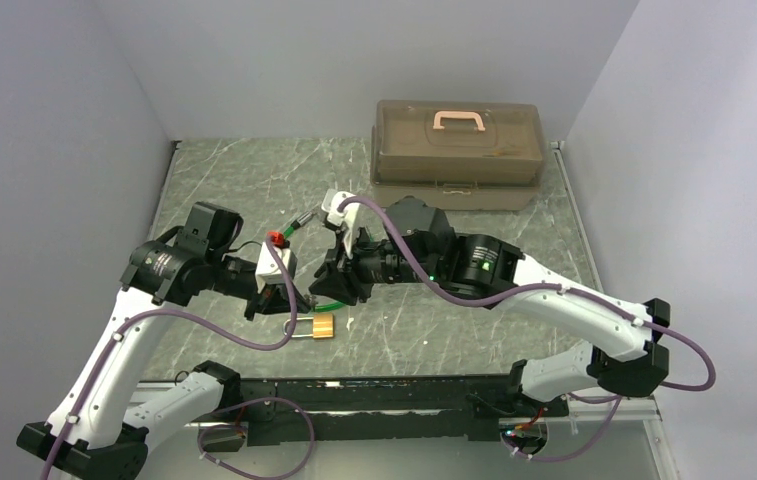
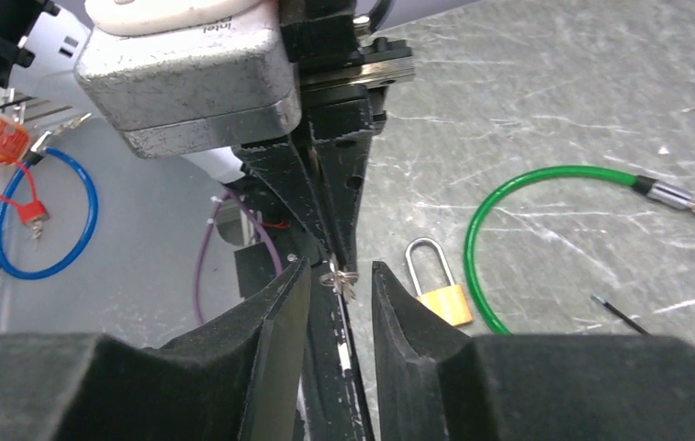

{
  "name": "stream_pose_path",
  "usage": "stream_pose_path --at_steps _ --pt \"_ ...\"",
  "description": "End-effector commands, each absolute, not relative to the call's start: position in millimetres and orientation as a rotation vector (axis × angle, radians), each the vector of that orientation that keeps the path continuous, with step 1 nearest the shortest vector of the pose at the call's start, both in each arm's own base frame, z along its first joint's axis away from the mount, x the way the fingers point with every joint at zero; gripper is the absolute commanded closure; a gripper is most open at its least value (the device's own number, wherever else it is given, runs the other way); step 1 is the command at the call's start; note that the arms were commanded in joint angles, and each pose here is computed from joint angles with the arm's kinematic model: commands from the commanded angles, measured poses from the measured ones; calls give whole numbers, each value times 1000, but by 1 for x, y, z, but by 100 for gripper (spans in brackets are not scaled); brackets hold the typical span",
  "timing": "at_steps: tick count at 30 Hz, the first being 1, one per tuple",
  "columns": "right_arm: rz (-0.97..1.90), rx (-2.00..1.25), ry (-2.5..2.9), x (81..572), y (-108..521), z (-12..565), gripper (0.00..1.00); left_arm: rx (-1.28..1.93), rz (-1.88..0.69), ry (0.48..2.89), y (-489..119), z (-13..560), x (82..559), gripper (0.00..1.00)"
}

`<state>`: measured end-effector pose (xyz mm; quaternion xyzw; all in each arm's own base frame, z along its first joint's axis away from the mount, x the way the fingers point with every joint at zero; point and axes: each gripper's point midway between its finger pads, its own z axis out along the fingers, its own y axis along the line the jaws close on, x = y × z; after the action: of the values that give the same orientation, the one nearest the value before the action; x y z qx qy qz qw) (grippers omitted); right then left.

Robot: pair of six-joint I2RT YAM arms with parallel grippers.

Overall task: Unlock with the key
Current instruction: Pick up the key from the center of the board.

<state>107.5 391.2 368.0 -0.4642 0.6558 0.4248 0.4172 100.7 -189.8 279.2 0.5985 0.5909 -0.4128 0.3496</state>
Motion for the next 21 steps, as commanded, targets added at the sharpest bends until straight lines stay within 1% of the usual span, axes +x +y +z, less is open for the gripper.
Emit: stream_pose_path --at_steps 1,7,14,21 --pt "1173 -1184 1606 96 407 374 68 1551 -1051 1488 -191 293 99 100" --pt "1177 -1190 1624 96 411 368 69 1551 -1043 1489 -189 292 97 100" --pt "1156 -1197 1654 97 413 360 76 1551 -1038 1483 -189 294 96 100" --pt "1161 -1216 1663 91 410 356 75 1549 -1033 1491 -188 293 97 100"
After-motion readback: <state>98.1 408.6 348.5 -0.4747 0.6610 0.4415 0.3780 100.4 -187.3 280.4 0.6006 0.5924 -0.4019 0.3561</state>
